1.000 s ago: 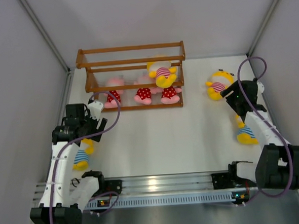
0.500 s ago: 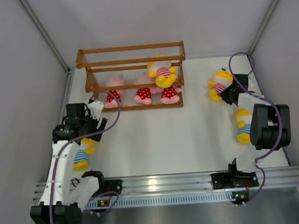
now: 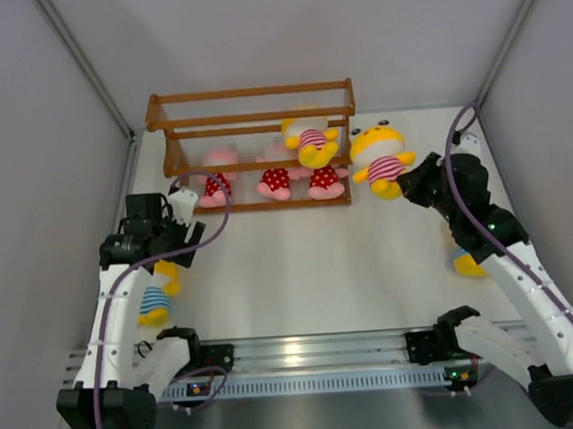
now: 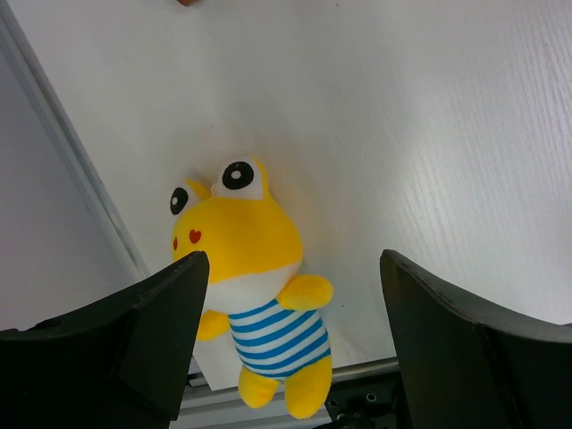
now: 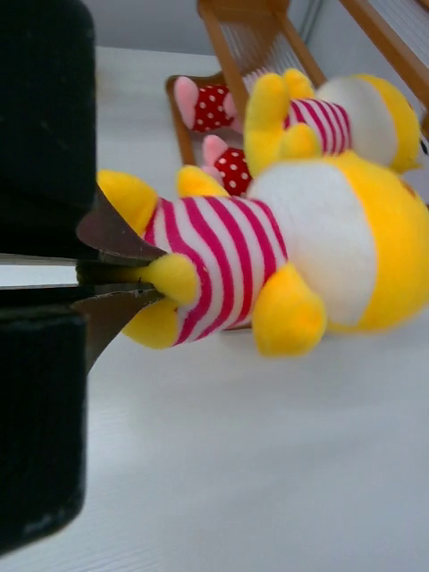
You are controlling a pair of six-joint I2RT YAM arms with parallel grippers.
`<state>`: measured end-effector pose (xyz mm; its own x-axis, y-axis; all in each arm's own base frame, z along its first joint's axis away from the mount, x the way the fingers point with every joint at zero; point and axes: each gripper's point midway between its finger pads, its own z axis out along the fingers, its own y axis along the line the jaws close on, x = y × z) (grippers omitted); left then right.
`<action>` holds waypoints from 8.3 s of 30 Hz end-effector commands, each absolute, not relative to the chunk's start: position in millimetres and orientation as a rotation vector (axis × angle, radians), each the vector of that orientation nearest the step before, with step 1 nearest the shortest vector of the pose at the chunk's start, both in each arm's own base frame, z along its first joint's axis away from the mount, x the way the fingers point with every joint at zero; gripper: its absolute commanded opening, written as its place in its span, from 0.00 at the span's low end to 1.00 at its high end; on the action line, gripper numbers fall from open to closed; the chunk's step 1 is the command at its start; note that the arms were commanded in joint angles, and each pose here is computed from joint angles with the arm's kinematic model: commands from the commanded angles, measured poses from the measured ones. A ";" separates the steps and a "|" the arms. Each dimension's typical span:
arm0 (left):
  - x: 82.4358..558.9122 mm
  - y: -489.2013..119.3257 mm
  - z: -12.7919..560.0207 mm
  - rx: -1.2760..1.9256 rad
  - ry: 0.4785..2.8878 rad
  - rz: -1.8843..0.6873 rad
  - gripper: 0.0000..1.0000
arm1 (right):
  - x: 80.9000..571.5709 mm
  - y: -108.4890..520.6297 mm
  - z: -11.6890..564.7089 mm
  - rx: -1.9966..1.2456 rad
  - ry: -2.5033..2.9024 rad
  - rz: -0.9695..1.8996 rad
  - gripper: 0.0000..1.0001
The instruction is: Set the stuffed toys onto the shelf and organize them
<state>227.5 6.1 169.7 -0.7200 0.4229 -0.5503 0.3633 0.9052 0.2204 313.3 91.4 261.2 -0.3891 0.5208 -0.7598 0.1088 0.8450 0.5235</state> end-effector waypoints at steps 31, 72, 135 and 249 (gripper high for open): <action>237.0 42.0 262.8 0.259 2.239 0.336 0.86 | 294.3 451.9 365.6 0.201 1.681 1.354 0.00; 239.5 32.9 247.6 0.351 2.271 0.299 0.85 | 360.8 447.6 311.6 0.172 1.808 0.921 0.77; 222.8 65.0 260.3 0.251 2.340 -0.113 0.00 | 183.5 364.2 393.6 -1.055 1.316 0.800 0.68; 229.9 -0.5 352.9 0.395 2.181 -0.133 0.98 | 437.1 263.3 384.3 -1.222 1.153 0.919 0.47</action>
<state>226.3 4.2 351.7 -0.5690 0.2335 -0.7885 0.3066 0.9499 0.0600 435.9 269.8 372.4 0.1350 -0.0380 -0.9901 -0.9840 0.1119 -0.1385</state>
